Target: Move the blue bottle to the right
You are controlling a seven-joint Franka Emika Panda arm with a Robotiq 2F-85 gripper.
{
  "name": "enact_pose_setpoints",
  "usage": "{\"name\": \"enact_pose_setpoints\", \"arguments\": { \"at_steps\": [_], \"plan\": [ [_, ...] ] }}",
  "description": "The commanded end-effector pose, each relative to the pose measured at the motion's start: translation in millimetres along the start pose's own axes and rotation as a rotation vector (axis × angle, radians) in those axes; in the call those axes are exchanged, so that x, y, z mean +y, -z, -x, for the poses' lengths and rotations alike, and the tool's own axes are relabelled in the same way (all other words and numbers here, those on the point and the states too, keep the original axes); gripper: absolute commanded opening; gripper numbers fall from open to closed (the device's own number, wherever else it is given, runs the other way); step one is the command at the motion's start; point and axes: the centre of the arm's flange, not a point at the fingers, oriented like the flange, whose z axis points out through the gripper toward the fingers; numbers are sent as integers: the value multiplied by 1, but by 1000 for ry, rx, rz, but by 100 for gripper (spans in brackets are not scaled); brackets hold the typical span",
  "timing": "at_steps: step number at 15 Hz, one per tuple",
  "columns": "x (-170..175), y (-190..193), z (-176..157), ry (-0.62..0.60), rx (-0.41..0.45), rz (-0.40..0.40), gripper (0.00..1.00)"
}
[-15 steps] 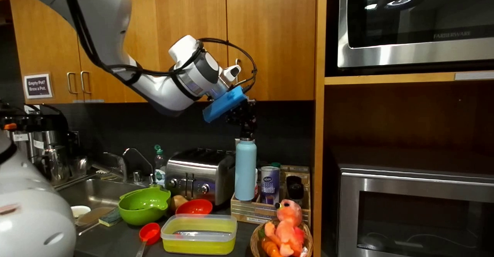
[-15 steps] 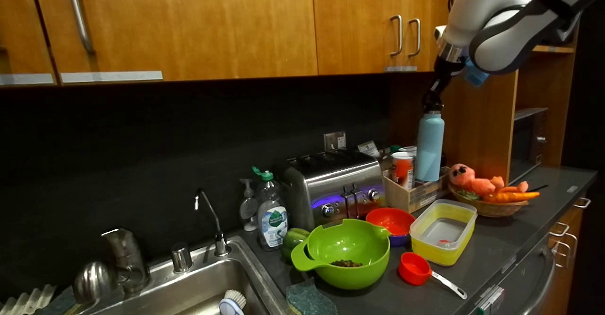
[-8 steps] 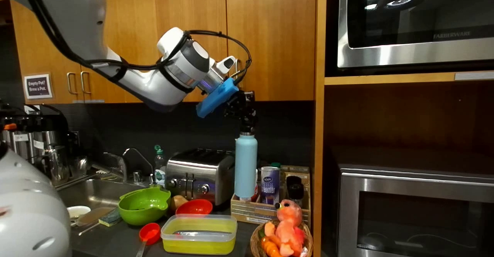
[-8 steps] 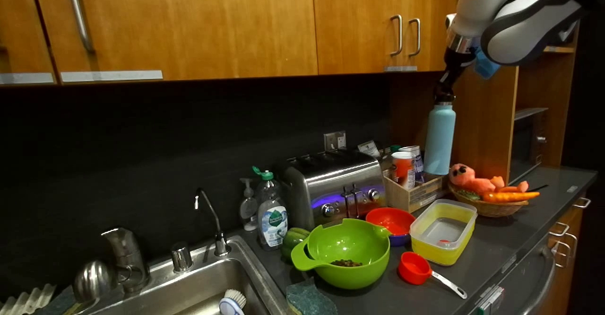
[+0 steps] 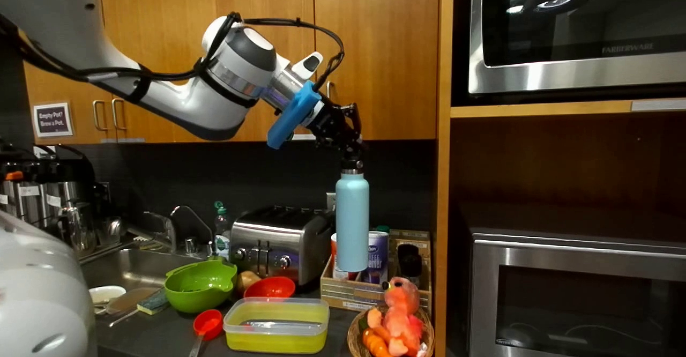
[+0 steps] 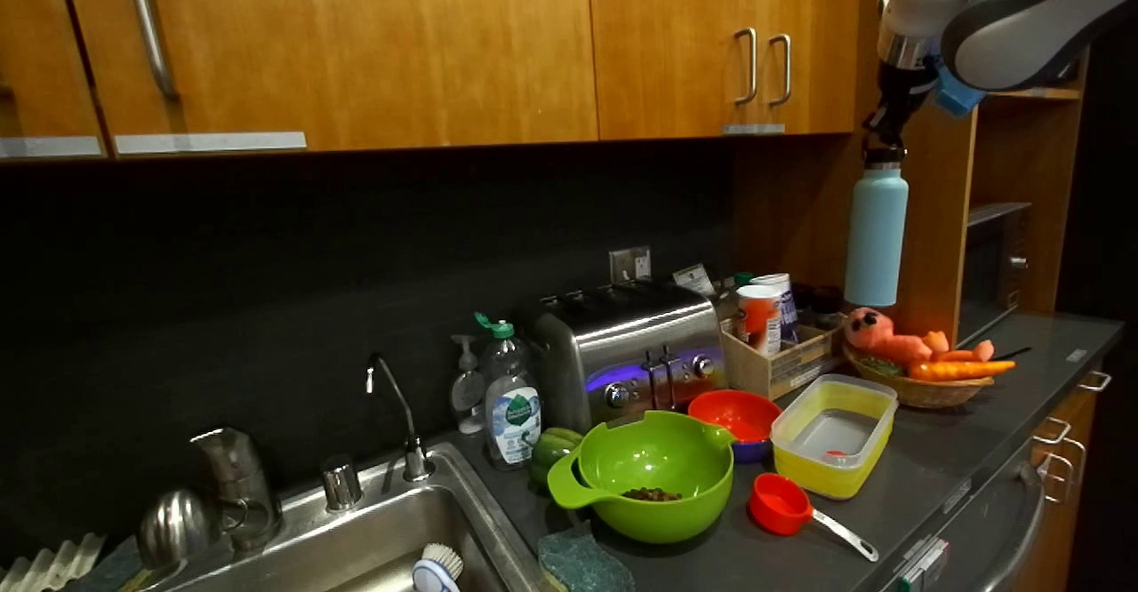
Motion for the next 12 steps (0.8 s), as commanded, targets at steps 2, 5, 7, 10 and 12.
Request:
{"name": "enact_pose_setpoints", "arguments": {
  "at_steps": [2, 5, 7, 10, 12],
  "plan": [
    [11, 27, 14, -39, -11, 95, 2],
    [16, 35, 24, -66, -41, 128, 2],
    [21, 42, 34, -89, -72, 161, 2],
    [29, 50, 47, -131, -117, 213, 2],
    [36, 55, 53, -159, -139, 245, 2]
  ]
}}
